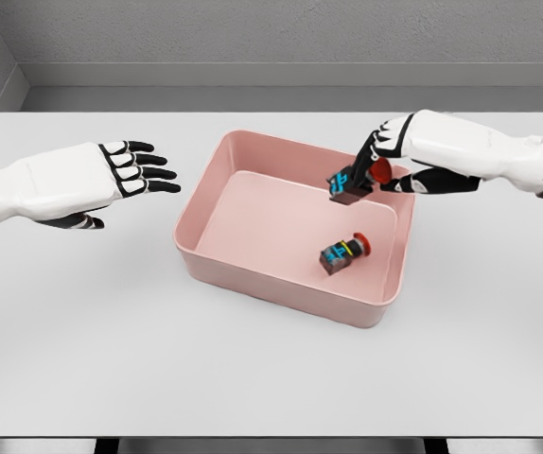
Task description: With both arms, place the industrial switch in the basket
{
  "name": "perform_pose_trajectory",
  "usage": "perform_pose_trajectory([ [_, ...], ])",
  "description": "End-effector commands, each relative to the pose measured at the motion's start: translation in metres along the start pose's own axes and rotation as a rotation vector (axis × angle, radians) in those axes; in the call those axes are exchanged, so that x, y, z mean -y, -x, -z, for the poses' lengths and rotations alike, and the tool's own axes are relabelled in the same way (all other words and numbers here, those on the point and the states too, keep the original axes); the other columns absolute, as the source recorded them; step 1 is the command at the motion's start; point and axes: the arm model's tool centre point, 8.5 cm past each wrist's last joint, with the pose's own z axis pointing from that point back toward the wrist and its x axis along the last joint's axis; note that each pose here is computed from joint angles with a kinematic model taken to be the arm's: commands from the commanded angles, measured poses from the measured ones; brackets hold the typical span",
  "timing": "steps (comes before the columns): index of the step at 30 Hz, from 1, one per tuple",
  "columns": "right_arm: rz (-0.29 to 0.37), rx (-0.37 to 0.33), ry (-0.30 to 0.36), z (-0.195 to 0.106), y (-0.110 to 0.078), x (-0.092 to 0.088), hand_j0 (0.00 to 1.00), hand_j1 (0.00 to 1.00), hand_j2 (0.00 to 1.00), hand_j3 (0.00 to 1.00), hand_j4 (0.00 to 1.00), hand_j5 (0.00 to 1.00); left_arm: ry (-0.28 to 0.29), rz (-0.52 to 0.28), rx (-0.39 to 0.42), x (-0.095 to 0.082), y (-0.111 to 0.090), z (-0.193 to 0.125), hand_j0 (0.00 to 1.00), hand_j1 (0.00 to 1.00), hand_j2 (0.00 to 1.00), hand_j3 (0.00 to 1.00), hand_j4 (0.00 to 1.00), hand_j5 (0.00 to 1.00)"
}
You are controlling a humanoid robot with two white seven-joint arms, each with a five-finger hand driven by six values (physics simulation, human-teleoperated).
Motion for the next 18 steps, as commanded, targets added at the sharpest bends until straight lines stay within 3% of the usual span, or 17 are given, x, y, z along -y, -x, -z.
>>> perform_pose_trajectory([
  [1,0.024,0.019,-0.007,0.008,-0.002,-0.008,0.52,0.52,0.52,0.52,0.52,0.52,-0.004,-0.004,-0.001,-0.001,0.0,0.0,1.0,1.0,1.0,1.0,1.0,1.0],
  [4,0.008,0.028,-0.001,0.011,-0.003,-0.001,0.55,0.55,0.55,0.55,0.55,0.55,-0.003,-0.003,-0.001,-0.001,0.0,0.0,1.0,1.0,1.0,1.0,1.0,1.0],
  [5,0.007,0.038,0.003,0.014,-0.005,-0.001,0.6,0.6,0.6,0.6,0.6,0.6,-0.005,-0.003,-0.001,-0.001,0.0,0.0,1.0,1.0,1.0,1.0,1.0,1.0],
  [8,0.008,0.043,0.012,0.016,-0.005,0.0,1.0,1.0,1.0,1.0,1.0,1.0,-0.006,-0.001,0.0,-0.002,0.0,0.0,1.0,1.0,1.0,1.0,1.0,1.0],
  [14,-0.012,0.06,0.027,0.022,-0.008,0.01,1.0,1.0,1.0,1.0,1.0,1.0,-0.005,-0.001,-0.002,-0.002,0.001,0.0,1.0,1.0,1.0,1.0,1.0,1.0],
  [18,-0.038,-0.005,0.018,-0.003,-0.001,0.02,1.0,1.0,1.0,1.0,1.0,1.0,-0.006,-0.002,-0.001,-0.002,0.001,0.0,1.0,1.0,1.0,1.0,1.0,1.0],
])
